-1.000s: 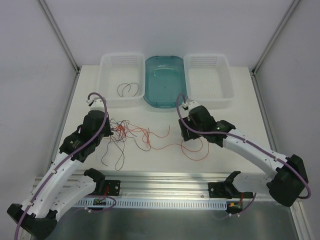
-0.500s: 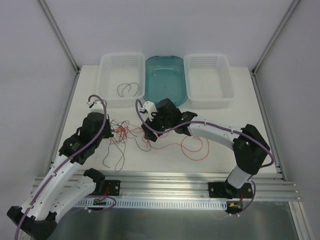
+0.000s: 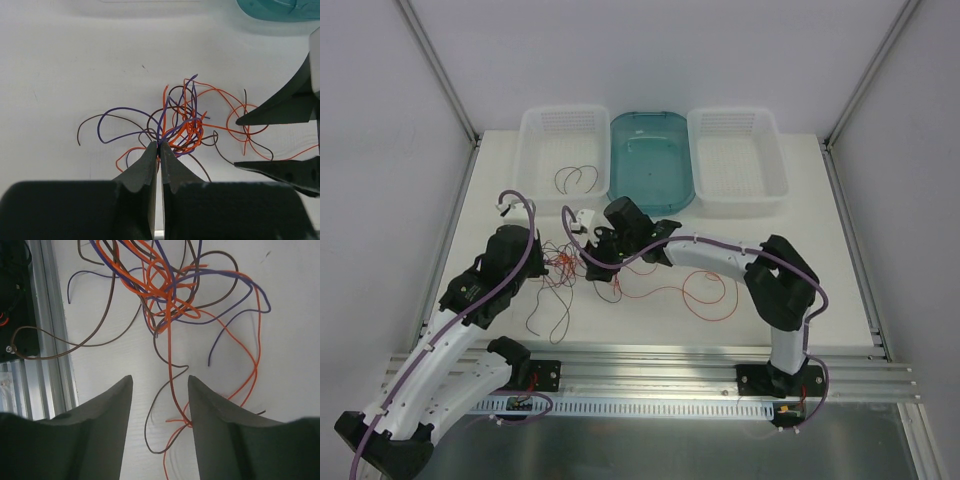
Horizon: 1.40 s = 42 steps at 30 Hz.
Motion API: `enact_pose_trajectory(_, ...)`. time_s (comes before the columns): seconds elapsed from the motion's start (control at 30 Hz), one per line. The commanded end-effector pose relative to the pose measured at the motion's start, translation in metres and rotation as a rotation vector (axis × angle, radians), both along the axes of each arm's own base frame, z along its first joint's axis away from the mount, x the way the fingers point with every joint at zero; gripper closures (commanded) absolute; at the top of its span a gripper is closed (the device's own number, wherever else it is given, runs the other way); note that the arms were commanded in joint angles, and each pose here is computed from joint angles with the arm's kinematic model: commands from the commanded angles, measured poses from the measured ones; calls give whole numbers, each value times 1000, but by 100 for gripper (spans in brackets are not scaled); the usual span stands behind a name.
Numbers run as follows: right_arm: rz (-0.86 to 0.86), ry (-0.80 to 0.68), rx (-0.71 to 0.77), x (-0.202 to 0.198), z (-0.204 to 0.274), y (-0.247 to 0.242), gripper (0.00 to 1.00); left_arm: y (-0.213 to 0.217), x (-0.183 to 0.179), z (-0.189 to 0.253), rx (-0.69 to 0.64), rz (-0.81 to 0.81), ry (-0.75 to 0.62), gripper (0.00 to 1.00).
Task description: Untangle the cables
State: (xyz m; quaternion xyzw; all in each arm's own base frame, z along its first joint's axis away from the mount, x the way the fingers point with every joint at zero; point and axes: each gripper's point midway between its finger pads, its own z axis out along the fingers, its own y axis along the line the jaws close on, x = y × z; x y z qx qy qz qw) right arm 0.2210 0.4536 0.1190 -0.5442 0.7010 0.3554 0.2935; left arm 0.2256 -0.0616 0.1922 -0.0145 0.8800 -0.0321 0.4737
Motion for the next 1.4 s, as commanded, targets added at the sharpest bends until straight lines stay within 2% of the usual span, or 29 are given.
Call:
enact_pose_trajectory(0.0,42,-28,71,4,19,15,51,-1,4,3,0,-7,-24,100)
enact_pose_trajectory(0.03,36,-32,68,5,20,14,58,0,4,3,3,-3,-24,100)
enact_pose_trajectory(0.07,28,-45,73,5,26,11,72,2,5,3,9,7,-28,100)
enact_pose_trajectory(0.13,18,-61,72,6,30,6,87,4,4,2,14,12,-27,100)
enact_pose_trajectory(0.17,7,-65,65,6,30,1,99,5,5,3,15,21,-33,100)
enact_pose_trajectory(0.3,-40,-131,99,5,72,-27,99,16,5,3,46,69,-41,100)
enact_pose_trajectory(0.37,-86,-162,70,7,77,-46,99,20,4,2,57,90,-38,100)
enact_pose_trajectory(0.5,-186,-222,125,11,125,-93,99,28,4,0,79,128,-28,100)
enact_pose_trajectory(0.53,-207,-254,159,5,148,-109,99,30,4,0,85,142,-26,100)
enact_pose_trajectory(0.77,-334,-355,274,-19,227,-185,99,38,4,-5,115,180,11,100)
enact_pose_trajectory(0.87,-464,-374,236,-13,232,-221,99,41,3,-5,115,195,11,100)
enact_pose_trajectory(0.97,-615,-352,138,0,206,-250,99,45,3,-3,116,215,2,100)
enact_pose_trajectory(1.13,-902,-220,-23,14,138,-292,99,48,3,-1,112,233,-8,100)
enact_pose_trajectory(1.3,-1114,-71,-180,2,57,-324,97,46,3,-1,110,225,-6,100)
enact_pose_trajectory(1.37,-1203,-16,-190,-3,40,-332,96,46,3,-2,107,223,-5,100)
